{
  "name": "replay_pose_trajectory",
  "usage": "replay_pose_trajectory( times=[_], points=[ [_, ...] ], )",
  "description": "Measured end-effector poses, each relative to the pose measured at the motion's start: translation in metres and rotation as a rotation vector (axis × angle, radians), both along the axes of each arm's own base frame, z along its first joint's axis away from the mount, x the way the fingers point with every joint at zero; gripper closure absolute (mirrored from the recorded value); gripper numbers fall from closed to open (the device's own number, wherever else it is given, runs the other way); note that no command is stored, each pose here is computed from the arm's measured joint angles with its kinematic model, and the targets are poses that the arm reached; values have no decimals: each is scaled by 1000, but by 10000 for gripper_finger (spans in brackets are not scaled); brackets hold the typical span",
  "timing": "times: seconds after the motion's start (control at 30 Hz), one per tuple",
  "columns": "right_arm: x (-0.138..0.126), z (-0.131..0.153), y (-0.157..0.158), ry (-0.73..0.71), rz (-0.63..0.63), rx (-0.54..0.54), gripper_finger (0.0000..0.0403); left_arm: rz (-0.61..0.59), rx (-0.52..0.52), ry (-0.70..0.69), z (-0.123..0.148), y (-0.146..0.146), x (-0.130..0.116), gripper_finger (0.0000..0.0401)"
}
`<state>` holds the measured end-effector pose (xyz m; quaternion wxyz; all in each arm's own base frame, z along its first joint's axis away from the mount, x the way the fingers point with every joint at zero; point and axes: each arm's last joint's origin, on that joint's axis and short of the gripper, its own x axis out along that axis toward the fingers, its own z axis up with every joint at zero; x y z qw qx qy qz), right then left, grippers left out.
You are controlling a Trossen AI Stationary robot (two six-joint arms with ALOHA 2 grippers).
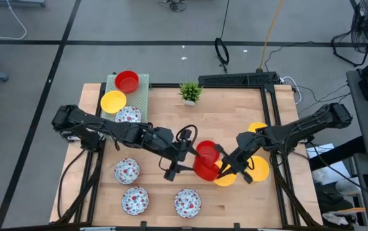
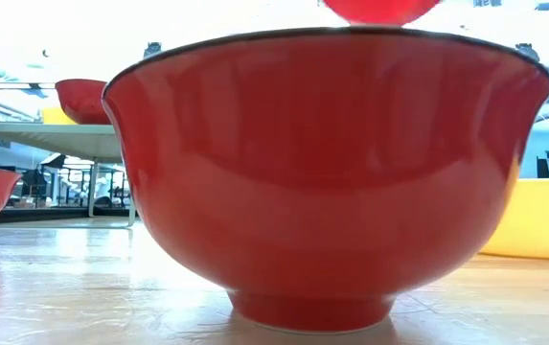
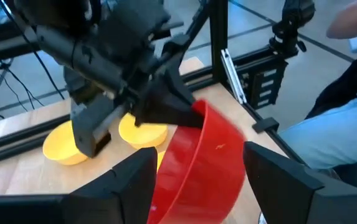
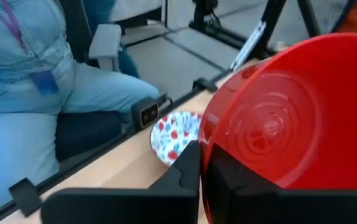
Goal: Pick & Place Mini bowls
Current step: Stack the red bowl on the red bowl on the shelf
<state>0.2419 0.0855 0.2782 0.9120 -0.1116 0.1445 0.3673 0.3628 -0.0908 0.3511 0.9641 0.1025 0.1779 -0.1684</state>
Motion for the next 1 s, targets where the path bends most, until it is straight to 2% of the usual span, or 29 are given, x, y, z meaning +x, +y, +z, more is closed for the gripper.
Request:
replay_pose_trajectory(
  times=[0.23, 0.43, 0.67, 0.8, 0.9, 1.0],
  points=[
    [1, 8, 3, -75, 20, -7, 403, -6, -28, 10, 0, 1, 0, 162],
    [5, 18, 5, -103, 37, -21, 403, -105, -96, 38, -3, -2, 1, 162],
    [11, 21, 10, -93, 172, 24, 403, -206, -132, 76, -11, -8, 4, 162],
    [14, 19, 10, -108, 181, 12, 403, -214, -119, 63, -11, -10, 5, 163],
    [18, 15, 11, -103, 180, 5, 403, -231, -109, 46, -11, -10, 6, 179],
    [21, 14, 11, -114, 181, 2, 403, -254, -114, 41, -10, -11, 6, 223]
  ],
)
